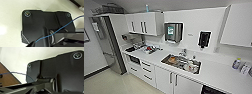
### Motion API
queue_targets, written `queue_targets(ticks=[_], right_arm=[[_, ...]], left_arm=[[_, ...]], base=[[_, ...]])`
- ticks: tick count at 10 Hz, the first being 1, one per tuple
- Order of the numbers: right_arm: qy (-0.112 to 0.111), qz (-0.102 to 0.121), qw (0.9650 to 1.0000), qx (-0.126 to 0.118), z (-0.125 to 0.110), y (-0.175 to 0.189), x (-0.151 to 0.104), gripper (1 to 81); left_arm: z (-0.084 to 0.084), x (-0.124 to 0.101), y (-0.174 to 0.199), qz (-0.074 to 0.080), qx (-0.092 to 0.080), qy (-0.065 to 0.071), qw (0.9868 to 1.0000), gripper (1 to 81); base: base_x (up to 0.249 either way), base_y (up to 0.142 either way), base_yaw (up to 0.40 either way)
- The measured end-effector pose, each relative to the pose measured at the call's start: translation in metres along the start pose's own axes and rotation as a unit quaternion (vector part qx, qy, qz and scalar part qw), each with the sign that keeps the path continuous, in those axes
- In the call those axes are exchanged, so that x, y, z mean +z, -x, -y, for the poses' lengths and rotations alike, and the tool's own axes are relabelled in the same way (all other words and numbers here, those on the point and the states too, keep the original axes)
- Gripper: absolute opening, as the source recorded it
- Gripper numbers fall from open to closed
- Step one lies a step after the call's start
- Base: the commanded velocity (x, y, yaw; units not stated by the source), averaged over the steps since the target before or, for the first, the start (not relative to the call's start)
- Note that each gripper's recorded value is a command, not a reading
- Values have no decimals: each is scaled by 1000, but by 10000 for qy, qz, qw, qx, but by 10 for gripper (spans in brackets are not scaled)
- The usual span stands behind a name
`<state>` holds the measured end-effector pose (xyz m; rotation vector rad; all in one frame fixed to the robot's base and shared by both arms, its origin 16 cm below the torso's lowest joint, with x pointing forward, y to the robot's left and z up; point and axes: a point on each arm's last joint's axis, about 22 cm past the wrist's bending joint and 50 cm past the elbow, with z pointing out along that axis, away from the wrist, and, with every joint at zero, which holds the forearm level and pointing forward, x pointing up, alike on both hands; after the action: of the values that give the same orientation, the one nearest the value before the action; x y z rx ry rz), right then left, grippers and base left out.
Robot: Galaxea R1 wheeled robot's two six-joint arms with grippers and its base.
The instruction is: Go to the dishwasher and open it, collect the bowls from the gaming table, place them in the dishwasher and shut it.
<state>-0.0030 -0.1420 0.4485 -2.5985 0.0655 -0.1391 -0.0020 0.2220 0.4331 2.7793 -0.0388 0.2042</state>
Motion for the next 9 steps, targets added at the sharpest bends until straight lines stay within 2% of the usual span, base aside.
queue_targets(ticks=[9], right_arm=[[-38,-10,10000,-27,6,-2,3,811]], left_arm=[[8,-3,2,11,2,-45,10000,811]], base=[[0,0,340]])
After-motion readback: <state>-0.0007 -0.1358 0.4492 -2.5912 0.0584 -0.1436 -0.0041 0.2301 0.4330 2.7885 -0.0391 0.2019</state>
